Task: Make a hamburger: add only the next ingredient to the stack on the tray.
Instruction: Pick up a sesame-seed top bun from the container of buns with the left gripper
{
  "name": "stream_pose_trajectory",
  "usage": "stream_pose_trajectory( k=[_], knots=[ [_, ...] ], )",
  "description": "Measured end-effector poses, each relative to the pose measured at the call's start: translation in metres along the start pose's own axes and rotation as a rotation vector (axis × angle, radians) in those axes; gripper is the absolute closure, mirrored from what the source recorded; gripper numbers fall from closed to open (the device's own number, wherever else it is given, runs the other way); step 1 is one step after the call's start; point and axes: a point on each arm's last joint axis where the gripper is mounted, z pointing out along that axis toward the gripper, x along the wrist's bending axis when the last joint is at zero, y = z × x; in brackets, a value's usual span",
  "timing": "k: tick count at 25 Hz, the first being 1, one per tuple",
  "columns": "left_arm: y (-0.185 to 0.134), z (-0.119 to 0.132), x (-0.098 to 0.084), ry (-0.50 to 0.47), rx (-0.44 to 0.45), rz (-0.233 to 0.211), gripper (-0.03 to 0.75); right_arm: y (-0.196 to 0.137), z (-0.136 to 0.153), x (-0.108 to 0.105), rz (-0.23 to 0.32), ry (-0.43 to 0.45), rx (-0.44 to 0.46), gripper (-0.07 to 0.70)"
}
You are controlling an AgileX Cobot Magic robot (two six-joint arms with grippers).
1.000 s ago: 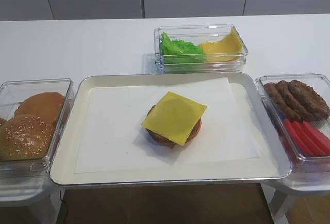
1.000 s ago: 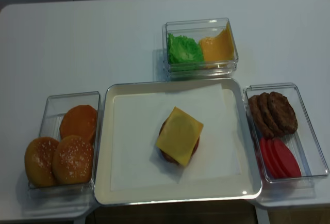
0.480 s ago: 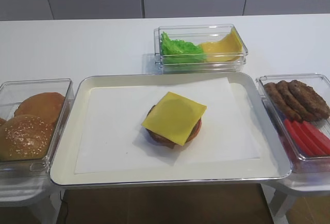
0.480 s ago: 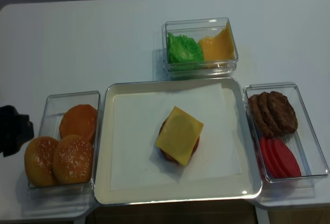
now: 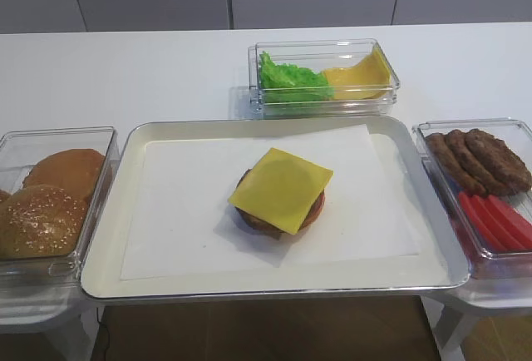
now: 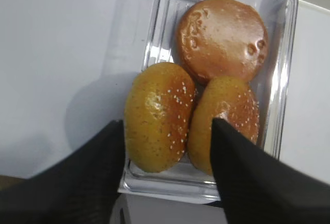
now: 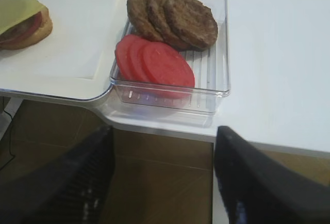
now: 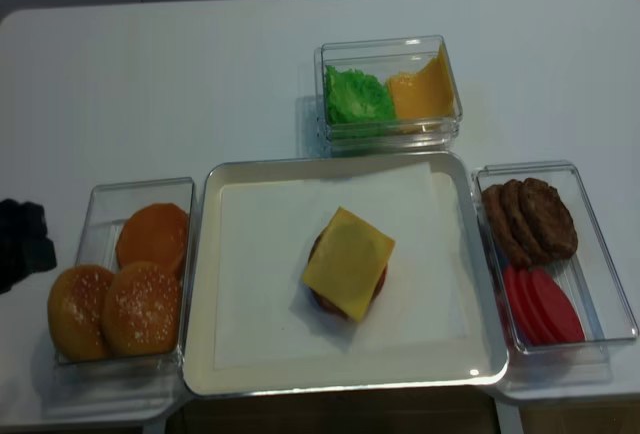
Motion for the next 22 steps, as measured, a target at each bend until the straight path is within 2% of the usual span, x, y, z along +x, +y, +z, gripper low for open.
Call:
stream_pose_trajectory(
  k=[3, 5, 10, 15, 19, 22],
  knots=[
    [0.005, 0.007, 0.01, -0.054, 0.048, -0.028, 0.319, 0.0, 0.0, 0.0, 0.0, 0.0, 0.0, 0.171],
    [0.008, 0.013, 0.014, -0.082, 0.076, -0.009, 0.319, 0.0, 0.0, 0.0, 0.0, 0.0, 0.0, 0.171],
    [0.012, 0.027, 0.019, -0.108, 0.135, 0.072, 0.319, 0.0, 0.0, 0.0, 0.0, 0.0, 0.0, 0.171],
    [0.015, 0.043, 0.023, -0.118, 0.198, 0.124, 0.319, 0.0, 0.0, 0.0, 0.0, 0.0, 0.0, 0.171],
    [0.019, 0.055, 0.027, -0.122, 0.237, 0.141, 0.319, 0.0, 0.0, 0.0, 0.0, 0.0, 0.0, 0.171],
    [0.02, 0.06, 0.028, -0.133, 0.247, 0.169, 0.319, 0.0, 0.0, 0.0, 0.011, 0.0, 0.0, 0.171]
  ],
)
